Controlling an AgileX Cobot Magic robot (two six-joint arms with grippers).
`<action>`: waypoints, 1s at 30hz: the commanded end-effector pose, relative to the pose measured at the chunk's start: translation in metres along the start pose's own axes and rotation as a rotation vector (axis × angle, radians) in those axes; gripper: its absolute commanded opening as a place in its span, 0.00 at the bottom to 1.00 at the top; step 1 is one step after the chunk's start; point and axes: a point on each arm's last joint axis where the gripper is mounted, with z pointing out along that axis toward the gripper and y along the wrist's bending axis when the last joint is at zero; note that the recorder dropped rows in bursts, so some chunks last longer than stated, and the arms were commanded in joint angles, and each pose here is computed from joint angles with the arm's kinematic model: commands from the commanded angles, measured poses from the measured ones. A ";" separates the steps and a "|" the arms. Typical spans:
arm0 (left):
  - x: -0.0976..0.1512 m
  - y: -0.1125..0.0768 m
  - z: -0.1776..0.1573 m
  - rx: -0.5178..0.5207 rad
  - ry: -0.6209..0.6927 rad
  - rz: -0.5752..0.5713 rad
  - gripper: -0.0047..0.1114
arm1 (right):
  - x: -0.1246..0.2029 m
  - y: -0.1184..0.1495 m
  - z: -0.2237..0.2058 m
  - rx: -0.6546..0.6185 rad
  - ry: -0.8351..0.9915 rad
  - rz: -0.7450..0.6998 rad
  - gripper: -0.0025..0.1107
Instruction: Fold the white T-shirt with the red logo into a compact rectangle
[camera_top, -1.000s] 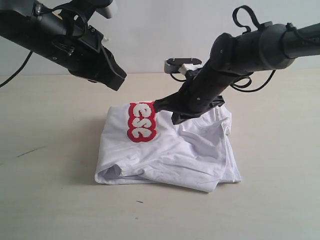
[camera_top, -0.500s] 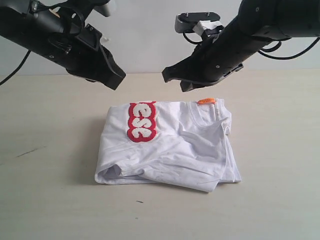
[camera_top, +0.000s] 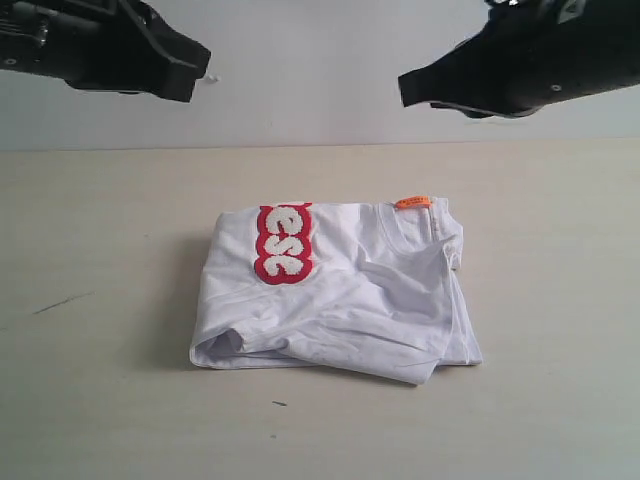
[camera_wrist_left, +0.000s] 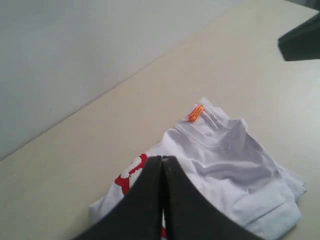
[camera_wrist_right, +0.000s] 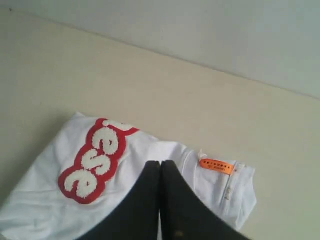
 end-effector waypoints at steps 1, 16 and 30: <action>0.001 -0.002 -0.026 -0.069 -0.118 -0.040 0.04 | 0.000 0.003 -0.060 0.002 -0.151 -0.009 0.02; 0.012 -0.047 -0.218 -0.163 -0.694 -0.057 0.04 | 0.035 0.020 -0.273 -0.045 -0.759 -0.022 0.02; 0.062 -0.081 -0.324 -0.229 -1.068 0.030 0.04 | 0.116 0.021 -0.350 -0.063 -1.121 -0.037 0.02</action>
